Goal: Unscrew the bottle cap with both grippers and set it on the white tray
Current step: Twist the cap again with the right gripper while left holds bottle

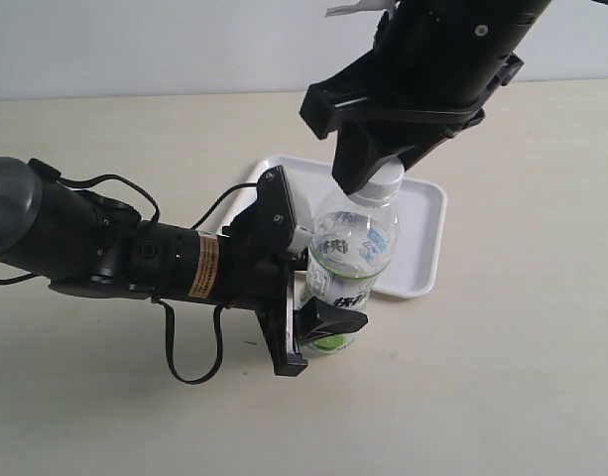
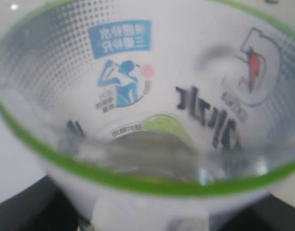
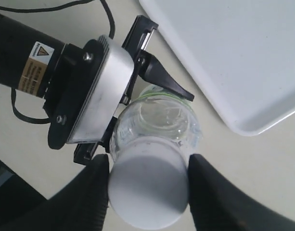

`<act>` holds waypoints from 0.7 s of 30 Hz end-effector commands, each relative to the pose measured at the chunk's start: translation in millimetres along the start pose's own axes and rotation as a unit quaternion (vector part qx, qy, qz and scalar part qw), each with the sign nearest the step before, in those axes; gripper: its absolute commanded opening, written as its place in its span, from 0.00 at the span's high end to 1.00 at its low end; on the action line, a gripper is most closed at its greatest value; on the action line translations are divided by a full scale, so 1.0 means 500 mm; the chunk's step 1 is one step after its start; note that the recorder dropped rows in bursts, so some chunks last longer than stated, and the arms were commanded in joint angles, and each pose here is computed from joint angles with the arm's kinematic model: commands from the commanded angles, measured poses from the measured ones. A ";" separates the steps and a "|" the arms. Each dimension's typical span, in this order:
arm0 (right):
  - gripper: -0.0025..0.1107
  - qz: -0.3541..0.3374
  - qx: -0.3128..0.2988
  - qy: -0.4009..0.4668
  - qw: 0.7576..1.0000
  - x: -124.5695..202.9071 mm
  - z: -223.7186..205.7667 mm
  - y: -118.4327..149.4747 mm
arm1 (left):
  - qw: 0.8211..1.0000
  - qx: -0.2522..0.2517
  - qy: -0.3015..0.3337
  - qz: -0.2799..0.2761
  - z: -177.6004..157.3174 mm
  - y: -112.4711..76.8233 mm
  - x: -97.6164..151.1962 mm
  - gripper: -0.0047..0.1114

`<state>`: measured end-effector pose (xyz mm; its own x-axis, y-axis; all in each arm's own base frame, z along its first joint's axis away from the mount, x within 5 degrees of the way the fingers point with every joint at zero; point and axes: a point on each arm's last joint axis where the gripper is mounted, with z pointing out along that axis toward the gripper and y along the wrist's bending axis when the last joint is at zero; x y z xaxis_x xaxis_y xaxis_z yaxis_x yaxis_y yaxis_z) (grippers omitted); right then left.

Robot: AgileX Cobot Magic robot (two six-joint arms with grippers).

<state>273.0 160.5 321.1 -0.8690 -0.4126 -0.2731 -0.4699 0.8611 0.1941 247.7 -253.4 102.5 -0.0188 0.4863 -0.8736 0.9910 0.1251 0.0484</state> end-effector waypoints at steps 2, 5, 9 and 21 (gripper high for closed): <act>0.98 -0.124 0.010 0.010 0.992 0.001 0.006 -0.004 | 1.000 0.000 -0.020 0.000 -0.004 -0.001 -0.015 0.96; 0.98 -0.232 0.009 0.011 0.973 0.001 0.006 -0.004 | 1.000 0.001 -0.021 0.000 -0.004 -0.002 -0.016 0.96; 0.98 -0.371 0.007 0.012 0.928 0.001 0.006 -0.004 | 1.000 0.002 -0.023 0.000 -0.004 -0.002 -0.017 0.96; 0.98 -0.512 0.006 0.014 0.859 0.001 0.006 -0.005 | 1.000 0.004 -0.027 0.001 -0.004 -0.003 -0.018 0.96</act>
<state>272.5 160.3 321.0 -0.0527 -0.9508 -0.3053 -0.9873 0.0955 -0.1268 247.7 -253.5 102.7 -0.0198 0.4842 -0.8747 0.9909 0.1261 0.0474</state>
